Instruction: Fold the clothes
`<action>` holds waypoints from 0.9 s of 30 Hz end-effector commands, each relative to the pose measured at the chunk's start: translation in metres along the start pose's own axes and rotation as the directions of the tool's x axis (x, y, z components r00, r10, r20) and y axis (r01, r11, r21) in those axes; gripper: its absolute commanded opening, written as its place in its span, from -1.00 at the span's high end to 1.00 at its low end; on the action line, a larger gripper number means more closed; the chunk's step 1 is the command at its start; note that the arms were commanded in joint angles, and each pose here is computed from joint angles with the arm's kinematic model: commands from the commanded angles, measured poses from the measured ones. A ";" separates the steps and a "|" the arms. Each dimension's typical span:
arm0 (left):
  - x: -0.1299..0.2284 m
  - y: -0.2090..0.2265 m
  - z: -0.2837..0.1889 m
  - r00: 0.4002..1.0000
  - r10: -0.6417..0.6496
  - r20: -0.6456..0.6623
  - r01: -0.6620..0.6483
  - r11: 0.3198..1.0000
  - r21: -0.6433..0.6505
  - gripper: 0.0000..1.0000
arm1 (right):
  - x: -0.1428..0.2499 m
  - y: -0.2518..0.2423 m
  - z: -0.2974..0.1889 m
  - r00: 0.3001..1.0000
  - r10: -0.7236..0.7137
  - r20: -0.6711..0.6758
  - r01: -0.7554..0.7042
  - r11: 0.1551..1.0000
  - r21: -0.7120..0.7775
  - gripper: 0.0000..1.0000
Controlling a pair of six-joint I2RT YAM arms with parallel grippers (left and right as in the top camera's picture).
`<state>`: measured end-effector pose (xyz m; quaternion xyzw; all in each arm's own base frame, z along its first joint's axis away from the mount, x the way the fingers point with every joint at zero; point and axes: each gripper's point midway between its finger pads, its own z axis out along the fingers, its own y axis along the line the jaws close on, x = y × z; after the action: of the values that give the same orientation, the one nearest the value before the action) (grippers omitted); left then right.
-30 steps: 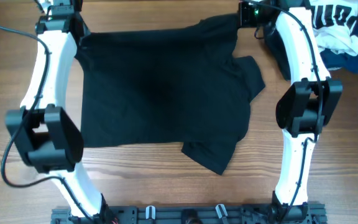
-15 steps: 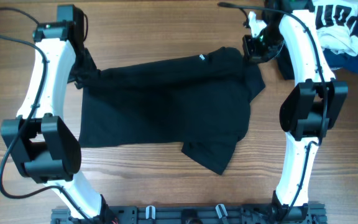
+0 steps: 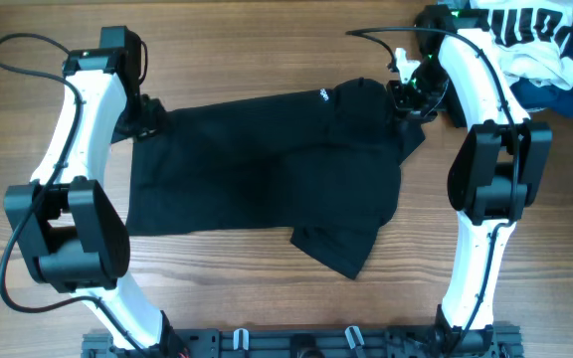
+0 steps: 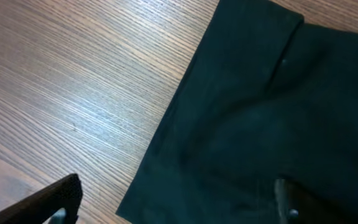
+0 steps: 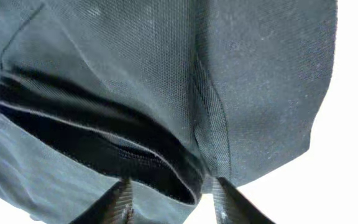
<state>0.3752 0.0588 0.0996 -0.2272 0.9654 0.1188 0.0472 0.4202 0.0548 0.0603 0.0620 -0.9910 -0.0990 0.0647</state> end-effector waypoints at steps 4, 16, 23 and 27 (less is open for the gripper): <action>-0.013 0.007 -0.088 0.984 -0.072 0.164 0.044 0.985 0.166 -1.00 | 0.013 0.025 -0.139 0.938 -0.026 0.345 0.014 0.999 0.038 -0.36; 0.115 0.075 -0.164 0.919 -0.381 0.106 0.343 0.901 0.266 -1.00 | 0.122 0.058 -0.151 0.953 0.071 0.294 -0.060 0.997 -0.049 -0.22; 0.164 0.053 -0.053 0.875 -0.479 -0.078 0.484 0.853 0.197 -0.99 | 0.145 0.075 -0.060 0.969 0.111 0.220 -0.096 0.992 -0.077 -0.22; 0.173 0.041 0.005 0.822 -0.550 -0.146 0.566 0.817 0.111 -1.00 | 0.144 0.071 -0.036 0.969 0.135 0.206 -0.121 0.989 -0.080 -0.22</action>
<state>0.2060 0.0224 0.1061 -0.4576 0.8860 0.0090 0.0748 0.2774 0.0942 0.1315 0.0019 -0.9918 -0.1251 -0.0279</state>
